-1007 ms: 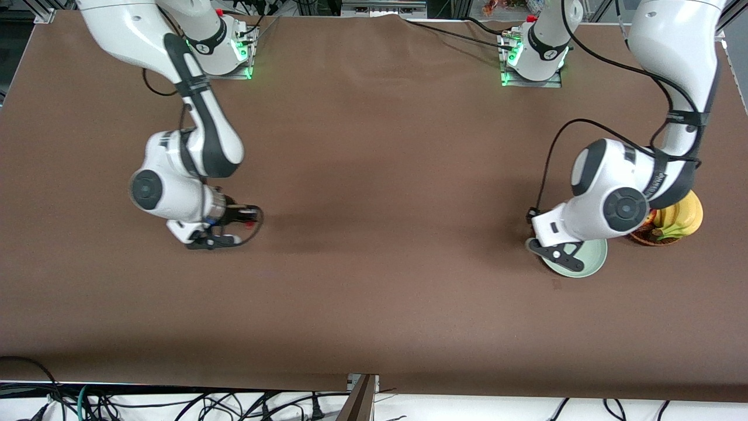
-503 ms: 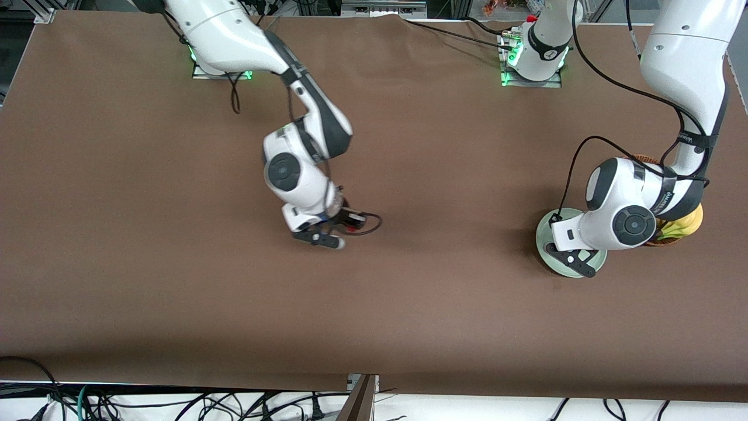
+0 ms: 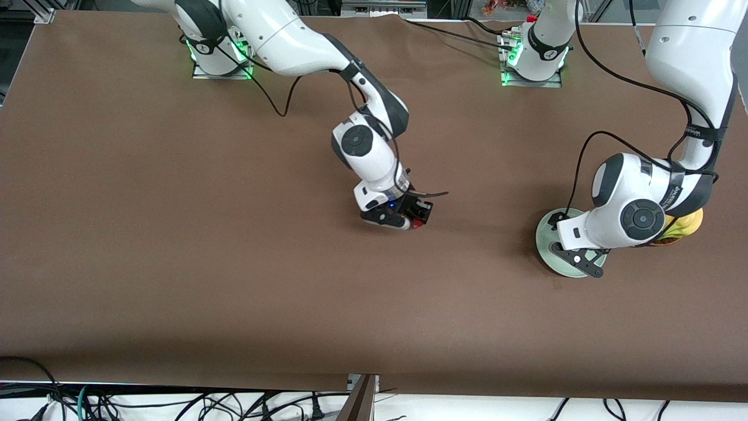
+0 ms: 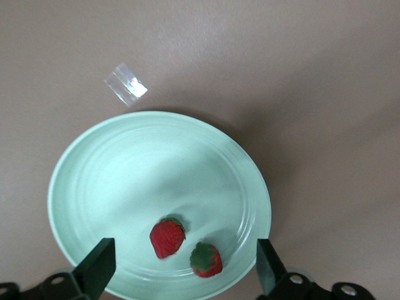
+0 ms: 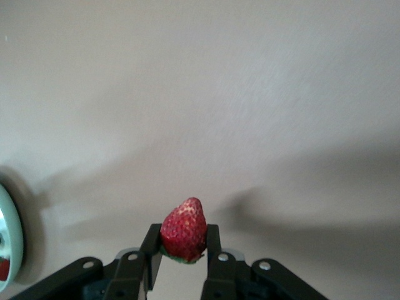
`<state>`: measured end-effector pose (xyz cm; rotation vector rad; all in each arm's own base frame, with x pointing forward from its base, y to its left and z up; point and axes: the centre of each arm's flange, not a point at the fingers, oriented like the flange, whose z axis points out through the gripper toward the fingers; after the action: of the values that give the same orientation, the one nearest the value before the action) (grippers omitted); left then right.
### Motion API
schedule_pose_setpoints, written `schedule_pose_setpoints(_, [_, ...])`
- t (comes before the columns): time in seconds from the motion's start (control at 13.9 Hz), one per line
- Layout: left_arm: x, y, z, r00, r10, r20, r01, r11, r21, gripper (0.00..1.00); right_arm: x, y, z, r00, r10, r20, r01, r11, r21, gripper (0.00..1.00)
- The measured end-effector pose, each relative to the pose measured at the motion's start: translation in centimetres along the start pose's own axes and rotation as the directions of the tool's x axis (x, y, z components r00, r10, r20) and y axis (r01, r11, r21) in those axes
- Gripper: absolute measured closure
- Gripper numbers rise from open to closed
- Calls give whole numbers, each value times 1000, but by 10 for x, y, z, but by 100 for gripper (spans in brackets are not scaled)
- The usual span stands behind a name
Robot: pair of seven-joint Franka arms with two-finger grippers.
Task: Collect all strawberries into plate
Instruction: 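Place the last strawberry mid-table with the right gripper while the left gripper withdraws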
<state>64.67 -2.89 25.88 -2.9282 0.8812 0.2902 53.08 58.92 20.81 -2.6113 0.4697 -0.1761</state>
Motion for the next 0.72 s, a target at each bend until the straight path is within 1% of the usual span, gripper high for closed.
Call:
schedule_pose_setpoints(0.14, [1, 10, -20, 1000, 3, -8, -3, 1000, 2, 0, -7, 4, 12, 1000, -5, -2, 5, 1000, 1, 67])
schedule_pose_setpoints(0.22, [2, 16, -31, 1000, -7, -18, 7, 1000, -6, 0, -5, 5, 13, 1000, -5, -7, 5, 1000, 1, 63])
schedule_pose_setpoints(0.36, [1, 24, -49, 998, -49, -42, 47, 997, -54, 0, 7, -1, 4, 1000, -6, -26, 6, 1000, 13, 44])
schedule_pose_setpoints(0.43, [0, 27, -55, 996, -69, -51, 65, 995, -82, 0, 14, -4, -3, 1000, -6, -30, 6, 1000, 7, 34])
schedule_pose_setpoints(0.5, [0, 30, -59, 994, -91, -56, 84, 990, -113, 0, 26, -4, -12, 1000, -9, -26, 8, 1000, -22, 22])
schedule_pose_setpoints(0.58, [3, 36, -62, 992, -114, -60, 105, 985, -140, 0, 42, -4, -25, 1000, -22, -19, 21, 998, -58, 13])
schedule_pose_setpoints(0.65, [7, 46, -65, 988, -144, -61, 133, 978, -158, 0, 62, -3, -43, 999, -50, -10, 49, 995, -85, 2])
schedule_pose_setpoints(0.72, [13, 60, -68, 982, -181, -57, 169, 971, -170, 0, 83, -1, -64, 997, -78, 10, 79, 991, -110, 0])
